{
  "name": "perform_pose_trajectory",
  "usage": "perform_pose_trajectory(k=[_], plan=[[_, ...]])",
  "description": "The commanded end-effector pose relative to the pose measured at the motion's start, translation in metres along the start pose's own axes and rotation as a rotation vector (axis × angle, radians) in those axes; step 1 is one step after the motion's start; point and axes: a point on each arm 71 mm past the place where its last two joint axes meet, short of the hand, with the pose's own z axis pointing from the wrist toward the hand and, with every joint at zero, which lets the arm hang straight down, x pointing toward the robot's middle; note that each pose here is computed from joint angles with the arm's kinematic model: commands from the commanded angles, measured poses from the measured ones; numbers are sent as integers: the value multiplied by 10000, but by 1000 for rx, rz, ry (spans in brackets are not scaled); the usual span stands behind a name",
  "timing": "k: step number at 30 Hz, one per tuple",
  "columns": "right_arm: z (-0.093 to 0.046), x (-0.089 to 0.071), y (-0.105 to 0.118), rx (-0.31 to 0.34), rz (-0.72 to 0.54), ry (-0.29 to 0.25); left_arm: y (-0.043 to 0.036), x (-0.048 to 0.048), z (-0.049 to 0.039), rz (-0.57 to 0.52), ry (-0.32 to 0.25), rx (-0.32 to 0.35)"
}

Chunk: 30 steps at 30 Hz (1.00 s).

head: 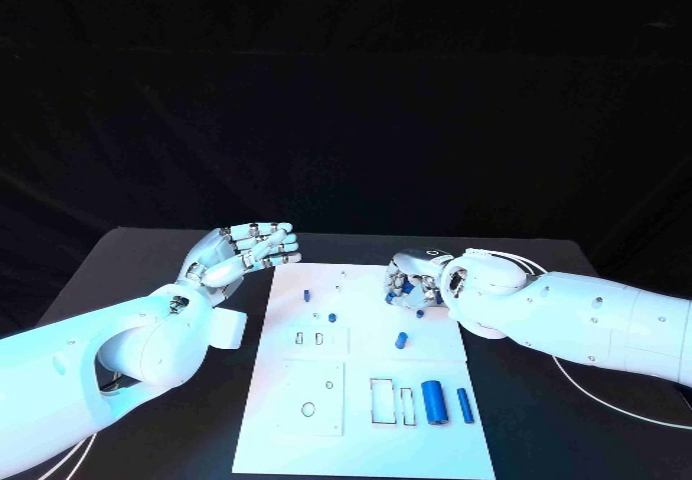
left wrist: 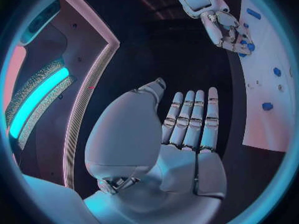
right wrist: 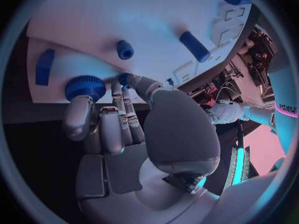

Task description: Assemble the parts on the task board

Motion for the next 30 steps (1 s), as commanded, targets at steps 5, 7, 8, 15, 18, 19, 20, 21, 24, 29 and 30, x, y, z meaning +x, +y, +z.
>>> perform_pose_trajectory(k=[5,7,8,15,18,19,20,21,24,29,30], plan=[[16,32,31,-8,-8,13,-9,21,8,-15,21,1],[19,34,33,-7,-8,13,-8,20,8,-15,22,0],[20,34,34,-7,-8,13,-7,20,8,-15,22,0],[33,38,46,-2,-10,11,-4,22,10,-17,25,-4],[37,30,57,-4,-8,-5,-1,23,13,-17,26,-5],[37,27,60,-4,-8,-11,-1,23,14,-17,26,-5],[36,20,64,-5,-8,-23,0,23,15,-17,26,-6],[35,8,70,-6,-6,-41,1,22,16,-17,27,-6],[33,-14,81,-5,0,-76,3,18,18,-17,26,-7],[34,-53,108,2,17,-135,6,12,20,-17,26,-9],[35,-61,116,4,20,-146,7,11,20,-17,25,-9]])
